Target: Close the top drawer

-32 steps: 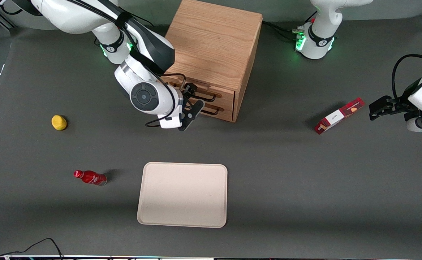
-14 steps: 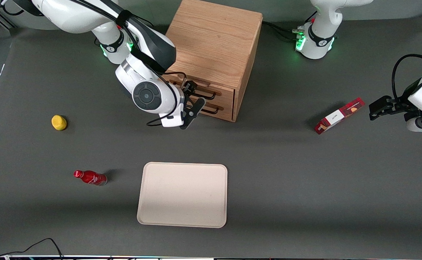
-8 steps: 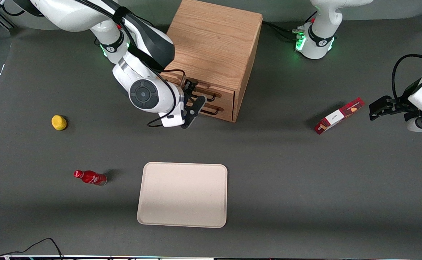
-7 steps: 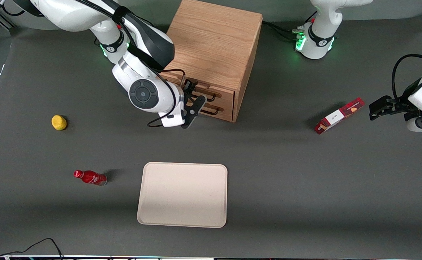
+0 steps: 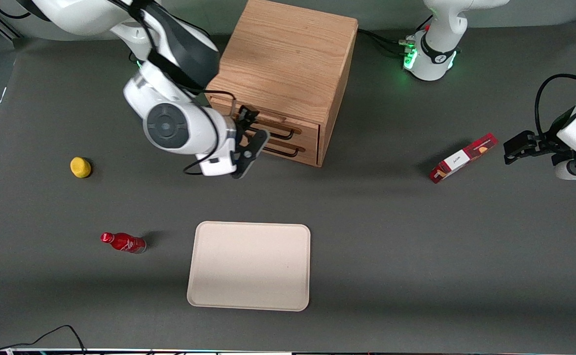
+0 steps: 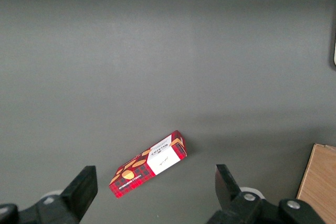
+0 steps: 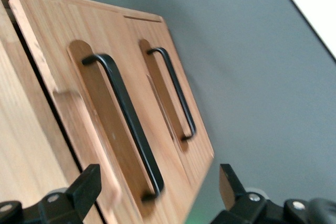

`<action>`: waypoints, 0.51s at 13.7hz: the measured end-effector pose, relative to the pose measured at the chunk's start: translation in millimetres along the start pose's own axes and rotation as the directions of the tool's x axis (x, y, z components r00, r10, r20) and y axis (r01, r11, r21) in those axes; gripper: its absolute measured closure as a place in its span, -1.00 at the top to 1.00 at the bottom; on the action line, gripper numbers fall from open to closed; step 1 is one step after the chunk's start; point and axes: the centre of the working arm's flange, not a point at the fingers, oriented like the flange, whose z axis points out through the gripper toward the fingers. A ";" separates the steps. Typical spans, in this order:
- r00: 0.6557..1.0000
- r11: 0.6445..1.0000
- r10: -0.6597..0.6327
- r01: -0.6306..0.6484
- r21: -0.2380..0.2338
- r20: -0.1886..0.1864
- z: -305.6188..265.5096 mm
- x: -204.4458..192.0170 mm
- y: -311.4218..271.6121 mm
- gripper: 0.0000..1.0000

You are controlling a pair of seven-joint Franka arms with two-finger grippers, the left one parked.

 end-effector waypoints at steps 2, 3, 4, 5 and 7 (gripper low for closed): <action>0.998 0.998 0.066 -0.066 -0.024 -0.015 -37.3 -21.9 28.8 1.00; 0.994 0.993 0.106 -0.107 -0.040 -0.029 -53.4 -34.9 44.3 1.00; 0.987 0.986 0.153 -0.155 -0.060 -0.046 -69.5 -50.0 59.9 1.00; 0.977 0.975 0.202 -0.207 -0.080 -0.068 -86.6 -67.5 74.3 1.00; 0.948 0.937 0.300 -0.314 -0.155 -0.110 -118.8 -103.1 97.9 1.00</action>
